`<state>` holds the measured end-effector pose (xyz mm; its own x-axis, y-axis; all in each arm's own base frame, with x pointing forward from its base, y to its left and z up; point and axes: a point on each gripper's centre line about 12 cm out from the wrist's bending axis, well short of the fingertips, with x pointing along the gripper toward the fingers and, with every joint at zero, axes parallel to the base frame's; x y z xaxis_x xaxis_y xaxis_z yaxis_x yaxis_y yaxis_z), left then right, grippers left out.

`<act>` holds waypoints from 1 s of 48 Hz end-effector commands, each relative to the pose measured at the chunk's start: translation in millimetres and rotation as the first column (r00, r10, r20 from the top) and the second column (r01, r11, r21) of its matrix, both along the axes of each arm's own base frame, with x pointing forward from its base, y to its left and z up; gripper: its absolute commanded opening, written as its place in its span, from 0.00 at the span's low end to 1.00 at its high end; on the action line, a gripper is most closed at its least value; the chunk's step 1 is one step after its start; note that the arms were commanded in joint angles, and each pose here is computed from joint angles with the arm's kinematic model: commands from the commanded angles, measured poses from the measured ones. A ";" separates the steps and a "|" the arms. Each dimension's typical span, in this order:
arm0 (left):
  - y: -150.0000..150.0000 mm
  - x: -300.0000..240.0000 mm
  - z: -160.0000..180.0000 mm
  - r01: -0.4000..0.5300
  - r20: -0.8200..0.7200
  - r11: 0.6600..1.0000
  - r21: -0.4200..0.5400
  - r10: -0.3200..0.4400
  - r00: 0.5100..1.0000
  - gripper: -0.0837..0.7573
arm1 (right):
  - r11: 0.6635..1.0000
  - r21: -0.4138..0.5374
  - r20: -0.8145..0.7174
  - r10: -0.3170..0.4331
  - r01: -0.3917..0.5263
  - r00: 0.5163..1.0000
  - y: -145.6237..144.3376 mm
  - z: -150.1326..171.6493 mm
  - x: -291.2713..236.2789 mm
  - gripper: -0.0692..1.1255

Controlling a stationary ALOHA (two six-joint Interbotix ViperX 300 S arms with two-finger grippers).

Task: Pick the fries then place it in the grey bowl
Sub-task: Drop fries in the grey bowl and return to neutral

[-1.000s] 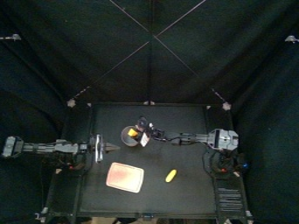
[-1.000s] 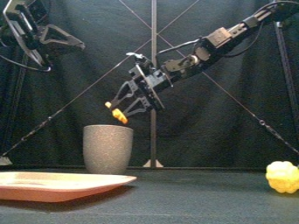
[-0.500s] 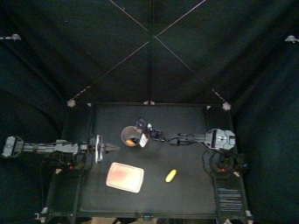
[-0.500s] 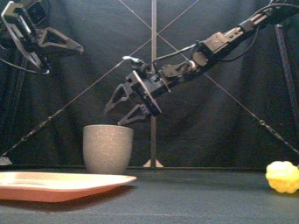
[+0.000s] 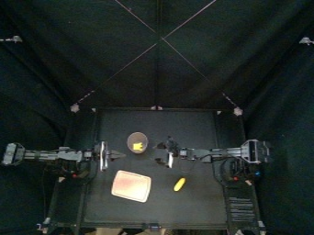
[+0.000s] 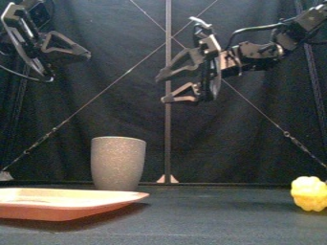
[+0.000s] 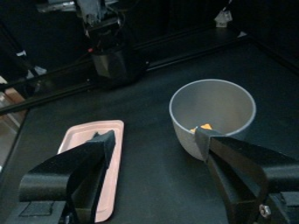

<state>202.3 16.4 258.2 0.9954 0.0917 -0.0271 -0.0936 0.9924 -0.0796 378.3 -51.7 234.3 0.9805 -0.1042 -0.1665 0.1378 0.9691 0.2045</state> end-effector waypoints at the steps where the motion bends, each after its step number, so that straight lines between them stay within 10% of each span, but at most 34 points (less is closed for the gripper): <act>1: 3.6 1.6 7.4 -0.017 0.027 1.000 0.007 0.017 0.999 0.07 | 0.999 -0.027 0.096 0.030 -0.027 0.995 10.7 18.7 -28.2 0.92; 48: 7.8 -0.3 1.2 -0.039 0.012 0.999 0.004 0.039 0.999 0.08 | 0.993 -0.081 0.158 0.094 -0.082 0.983 26.1 29.3 -64.7 0.92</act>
